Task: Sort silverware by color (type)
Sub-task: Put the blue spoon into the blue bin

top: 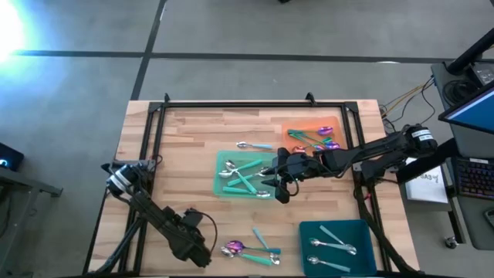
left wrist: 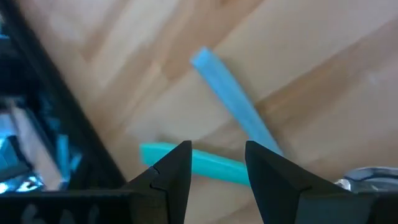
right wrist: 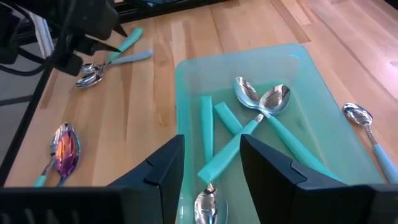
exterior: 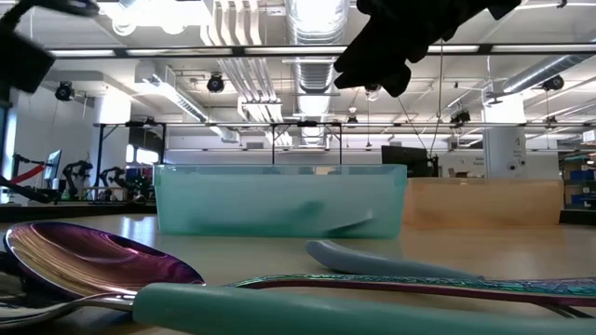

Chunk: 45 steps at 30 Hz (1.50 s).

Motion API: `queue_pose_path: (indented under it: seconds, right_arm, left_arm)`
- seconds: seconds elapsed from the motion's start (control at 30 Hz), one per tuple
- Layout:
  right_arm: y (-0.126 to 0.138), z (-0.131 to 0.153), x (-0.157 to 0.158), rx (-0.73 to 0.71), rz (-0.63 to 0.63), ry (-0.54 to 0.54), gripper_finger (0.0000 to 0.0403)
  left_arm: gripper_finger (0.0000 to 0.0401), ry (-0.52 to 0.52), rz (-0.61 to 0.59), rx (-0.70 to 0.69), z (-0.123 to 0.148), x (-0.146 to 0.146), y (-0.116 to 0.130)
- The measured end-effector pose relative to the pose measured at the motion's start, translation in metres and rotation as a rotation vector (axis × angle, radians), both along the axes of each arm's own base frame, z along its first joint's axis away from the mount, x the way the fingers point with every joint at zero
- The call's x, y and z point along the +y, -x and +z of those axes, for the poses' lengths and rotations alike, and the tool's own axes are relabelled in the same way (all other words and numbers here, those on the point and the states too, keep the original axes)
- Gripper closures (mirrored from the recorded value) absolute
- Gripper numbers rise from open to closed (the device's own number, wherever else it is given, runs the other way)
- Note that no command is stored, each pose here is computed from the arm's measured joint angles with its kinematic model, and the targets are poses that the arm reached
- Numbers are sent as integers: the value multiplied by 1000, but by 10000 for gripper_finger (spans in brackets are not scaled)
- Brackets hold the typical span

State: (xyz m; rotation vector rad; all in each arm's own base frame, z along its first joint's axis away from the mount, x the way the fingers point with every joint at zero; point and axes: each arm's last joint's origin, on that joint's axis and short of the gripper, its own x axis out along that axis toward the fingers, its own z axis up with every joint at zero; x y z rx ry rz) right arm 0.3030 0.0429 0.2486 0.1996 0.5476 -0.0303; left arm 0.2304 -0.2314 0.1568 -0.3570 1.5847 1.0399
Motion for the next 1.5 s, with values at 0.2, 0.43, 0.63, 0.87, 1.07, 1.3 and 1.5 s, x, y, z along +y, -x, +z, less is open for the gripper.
queue_pose_path:
  seconds: [0.2,0.43,0.63,0.87,1.07,1.3,1.5]
  right_arm:
    - [0,0,0,0,-1,-1,255]
    - [0,0,0,0,-3,-3,255]
    - [0,0,0,1,-3,-3,259]
    - [0,0,0,1,-3,-3,259]
    - [0,-1,0,2,-4,-2,259]
    - [1,-3,1,10,-1,-1,259]
    - [1,-3,1,9,1,-2,259]
  left_arm:
    - [267,76,0,-58,-13,-1,-1]
    - [267,27,30,-56,-3,4,5]
    - [267,52,10,-159,1,1,-1]
    - [267,30,79,-147,-11,5,6]
    - [267,93,102,-204,-24,5,7]
    - [274,91,111,-214,-31,7,10]
    - [328,121,44,-217,-32,6,8]
